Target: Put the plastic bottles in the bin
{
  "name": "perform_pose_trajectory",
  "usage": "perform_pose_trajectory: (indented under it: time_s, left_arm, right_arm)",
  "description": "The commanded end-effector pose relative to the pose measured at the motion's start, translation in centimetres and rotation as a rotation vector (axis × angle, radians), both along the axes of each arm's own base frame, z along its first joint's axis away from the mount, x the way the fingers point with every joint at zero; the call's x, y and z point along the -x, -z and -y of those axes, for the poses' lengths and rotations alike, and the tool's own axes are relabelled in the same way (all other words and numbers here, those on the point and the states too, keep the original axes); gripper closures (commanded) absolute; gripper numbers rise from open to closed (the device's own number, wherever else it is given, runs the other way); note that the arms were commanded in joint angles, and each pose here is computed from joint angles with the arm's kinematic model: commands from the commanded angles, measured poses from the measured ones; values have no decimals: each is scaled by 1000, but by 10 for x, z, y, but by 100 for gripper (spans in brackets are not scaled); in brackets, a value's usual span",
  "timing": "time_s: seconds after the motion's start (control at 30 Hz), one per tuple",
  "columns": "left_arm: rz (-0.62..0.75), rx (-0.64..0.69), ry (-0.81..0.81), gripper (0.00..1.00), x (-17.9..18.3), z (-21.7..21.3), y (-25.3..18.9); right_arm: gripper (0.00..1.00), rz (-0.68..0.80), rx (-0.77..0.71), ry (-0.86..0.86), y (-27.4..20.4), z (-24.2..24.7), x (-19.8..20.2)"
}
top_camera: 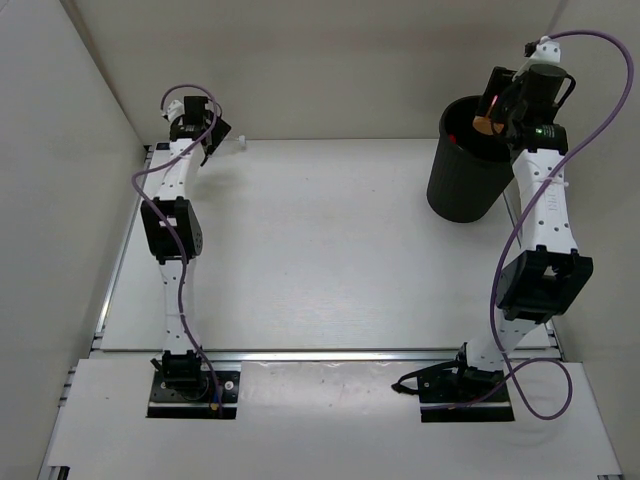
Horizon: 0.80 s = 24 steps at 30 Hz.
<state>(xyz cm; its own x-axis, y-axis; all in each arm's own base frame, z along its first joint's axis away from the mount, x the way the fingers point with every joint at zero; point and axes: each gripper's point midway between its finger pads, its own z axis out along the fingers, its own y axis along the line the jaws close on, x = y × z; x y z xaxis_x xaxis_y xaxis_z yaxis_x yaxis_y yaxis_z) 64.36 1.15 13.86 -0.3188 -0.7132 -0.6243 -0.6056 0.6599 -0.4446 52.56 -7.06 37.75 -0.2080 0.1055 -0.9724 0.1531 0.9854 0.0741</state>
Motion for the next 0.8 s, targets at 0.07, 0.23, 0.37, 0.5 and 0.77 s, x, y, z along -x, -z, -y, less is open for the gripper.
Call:
perform_pose_trajectory:
  time_s: [0.07,0.23,0.37,0.5,0.77]
  left_arm:
    - [225,126,-67,1,-51,10,-18]
    - [319,120,-162,1,-76,9,-8]
    - [290,96,-234,2,-72,7,18]
    - [320,143,-299,2,-80,-3,29]
    - [365,135,-404,1,-83,-32,41]
  right_arm:
    - [73,62,55,-87,-31,-28,-3]
    - [73,60,6,-381,-32,-111,6]
    - [72,40,-71,-638,-12,-198,23]
    - [72,-22,-83,-663,14,-226,17]
    - [71,-214,-315,-712,81,-235,15]
